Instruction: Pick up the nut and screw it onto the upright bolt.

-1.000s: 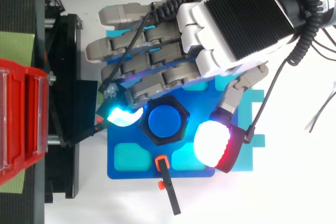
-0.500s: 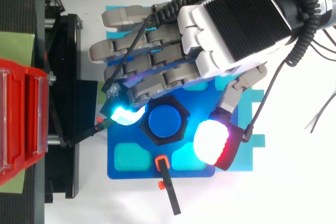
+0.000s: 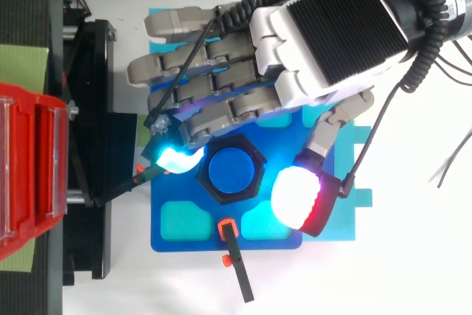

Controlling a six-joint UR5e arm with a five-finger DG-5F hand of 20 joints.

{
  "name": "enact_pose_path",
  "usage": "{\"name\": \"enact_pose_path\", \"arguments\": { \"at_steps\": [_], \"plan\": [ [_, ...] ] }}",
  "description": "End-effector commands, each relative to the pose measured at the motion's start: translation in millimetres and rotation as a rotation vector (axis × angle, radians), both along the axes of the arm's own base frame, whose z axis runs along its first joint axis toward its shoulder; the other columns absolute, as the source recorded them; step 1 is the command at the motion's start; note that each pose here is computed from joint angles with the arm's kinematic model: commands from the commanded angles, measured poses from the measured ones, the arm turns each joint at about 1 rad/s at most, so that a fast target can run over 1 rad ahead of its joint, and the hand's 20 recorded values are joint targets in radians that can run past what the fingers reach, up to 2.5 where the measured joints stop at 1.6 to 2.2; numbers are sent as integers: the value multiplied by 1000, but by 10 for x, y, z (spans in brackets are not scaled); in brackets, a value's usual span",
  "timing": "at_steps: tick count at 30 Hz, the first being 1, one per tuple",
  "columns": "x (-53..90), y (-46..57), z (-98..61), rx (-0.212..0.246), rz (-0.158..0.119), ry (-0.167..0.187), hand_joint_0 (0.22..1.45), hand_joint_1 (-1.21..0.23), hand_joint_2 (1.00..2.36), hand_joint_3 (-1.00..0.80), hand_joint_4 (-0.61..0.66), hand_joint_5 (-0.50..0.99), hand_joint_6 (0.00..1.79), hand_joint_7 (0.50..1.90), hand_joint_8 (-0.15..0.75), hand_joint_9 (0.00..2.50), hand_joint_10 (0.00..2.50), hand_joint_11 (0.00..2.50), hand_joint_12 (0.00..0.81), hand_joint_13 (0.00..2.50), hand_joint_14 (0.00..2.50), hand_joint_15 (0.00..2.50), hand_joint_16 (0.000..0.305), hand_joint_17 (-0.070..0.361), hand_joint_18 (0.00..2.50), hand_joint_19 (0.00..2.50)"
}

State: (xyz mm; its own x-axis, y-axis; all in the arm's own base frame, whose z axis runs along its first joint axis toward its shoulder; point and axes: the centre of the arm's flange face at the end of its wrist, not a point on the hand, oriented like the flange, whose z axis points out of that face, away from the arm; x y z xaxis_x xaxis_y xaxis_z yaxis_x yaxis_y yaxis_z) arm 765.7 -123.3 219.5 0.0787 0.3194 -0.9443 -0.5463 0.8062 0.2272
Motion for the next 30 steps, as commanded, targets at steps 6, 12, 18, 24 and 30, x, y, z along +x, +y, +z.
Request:
{"name": "enact_pose_path", "arguments": {
  "at_steps": [6,12,18,24,30],
  "plan": [
    [-36,-3,-79,-1,-1,-5,418,-15,1000,-500,250,-150,503,794,262,396,0,0,367,119,0,0,52,117,0,0],
    [-32,-4,-73,0,0,-11,421,-15,1000,-500,260,-141,503,858,266,409,0,0,363,127,0,0,51,115,0,0],
    [-45,-25,-75,-1,-2,-5,424,-20,1000,-500,273,-132,503,917,269,420,0,0,361,137,0,0,50,112,0,0],
    [-53,-47,-94,-1,-4,2,430,-26,1000,-500,292,-122,503,980,275,445,0,0,359,157,0,0,49,110,0,0],
    [-61,-80,-95,-12,-10,-2,436,-36,1000,-500,285,-111,503,1026,277,460,0,0,358,169,0,0,48,108,0,0]
  ]
}}
